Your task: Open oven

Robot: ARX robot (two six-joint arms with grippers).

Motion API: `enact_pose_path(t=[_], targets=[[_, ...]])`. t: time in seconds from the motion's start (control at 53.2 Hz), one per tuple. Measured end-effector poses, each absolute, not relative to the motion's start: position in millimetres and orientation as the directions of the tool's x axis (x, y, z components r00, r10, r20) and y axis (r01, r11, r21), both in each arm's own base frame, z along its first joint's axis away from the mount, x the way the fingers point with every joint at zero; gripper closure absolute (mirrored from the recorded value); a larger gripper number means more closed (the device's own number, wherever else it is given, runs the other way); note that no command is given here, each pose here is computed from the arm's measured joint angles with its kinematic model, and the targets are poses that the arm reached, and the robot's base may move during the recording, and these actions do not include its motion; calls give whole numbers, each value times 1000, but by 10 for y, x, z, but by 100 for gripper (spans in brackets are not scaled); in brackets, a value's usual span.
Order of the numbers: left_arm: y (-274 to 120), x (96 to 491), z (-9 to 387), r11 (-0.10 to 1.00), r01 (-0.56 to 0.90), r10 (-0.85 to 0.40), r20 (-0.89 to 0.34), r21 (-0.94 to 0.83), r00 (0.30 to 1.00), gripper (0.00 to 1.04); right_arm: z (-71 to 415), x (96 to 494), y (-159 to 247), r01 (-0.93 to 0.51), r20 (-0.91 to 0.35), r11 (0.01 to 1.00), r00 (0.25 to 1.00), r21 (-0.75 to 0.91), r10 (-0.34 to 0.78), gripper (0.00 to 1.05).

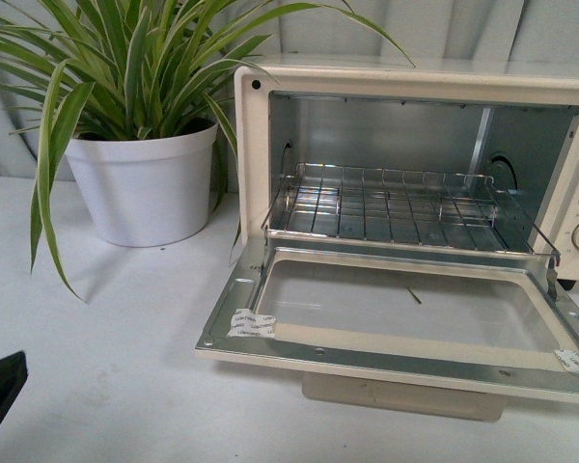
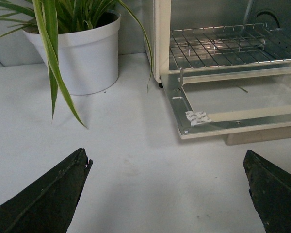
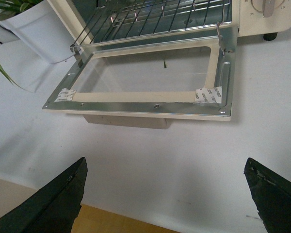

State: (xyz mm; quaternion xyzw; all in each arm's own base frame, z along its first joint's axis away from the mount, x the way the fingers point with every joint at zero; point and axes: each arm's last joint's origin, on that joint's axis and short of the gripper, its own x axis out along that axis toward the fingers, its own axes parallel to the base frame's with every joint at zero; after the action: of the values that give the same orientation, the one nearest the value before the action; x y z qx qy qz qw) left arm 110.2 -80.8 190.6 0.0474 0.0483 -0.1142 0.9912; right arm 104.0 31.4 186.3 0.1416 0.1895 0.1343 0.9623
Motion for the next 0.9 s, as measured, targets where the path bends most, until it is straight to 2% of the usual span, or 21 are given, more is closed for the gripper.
enact_pose_path(t=[0.263,0.32,0.338,0.395,0.432,0.733,0.771,0.789,0.902], targets=[[-733,1061,1848,977,208,-202,-105,53,974,7,1801,1003,311,-202,-311,920,898,337,311,9],[-707,1029,1843,993,116,-114,-53,35,992,14,1802,1000,316,-203,-286,925,910,321,300,11],[-681,1012,1831,997,78,-77,-37,26,996,19,1784,1005,313,-164,-216,952,951,258,222,15],[-582,982,1798,999,35,-35,-17,11,999,32,1751,988,266,-42,-48,989,998,145,50,29],[-514,978,1795,1000,21,-21,-10,4,1000,41,1776,976,233,-20,-9,995,1000,97,21,38],[-255,972,1683,1000,18,-18,5,-4,1000,93,1659,974,118,-8,2,1000,1000,12,8,90],[-226,973,1681,1000,13,-13,5,-8,1000,101,1658,973,95,-32,3,999,999,11,32,97],[-217,972,1682,1000,18,-18,7,-5,1000,101,1655,975,66,-36,1,999,999,8,36,103],[-147,971,1680,1000,9,-9,10,-6,1000,101,1656,975,2,2,3,1000,1000,4,-2,104]])
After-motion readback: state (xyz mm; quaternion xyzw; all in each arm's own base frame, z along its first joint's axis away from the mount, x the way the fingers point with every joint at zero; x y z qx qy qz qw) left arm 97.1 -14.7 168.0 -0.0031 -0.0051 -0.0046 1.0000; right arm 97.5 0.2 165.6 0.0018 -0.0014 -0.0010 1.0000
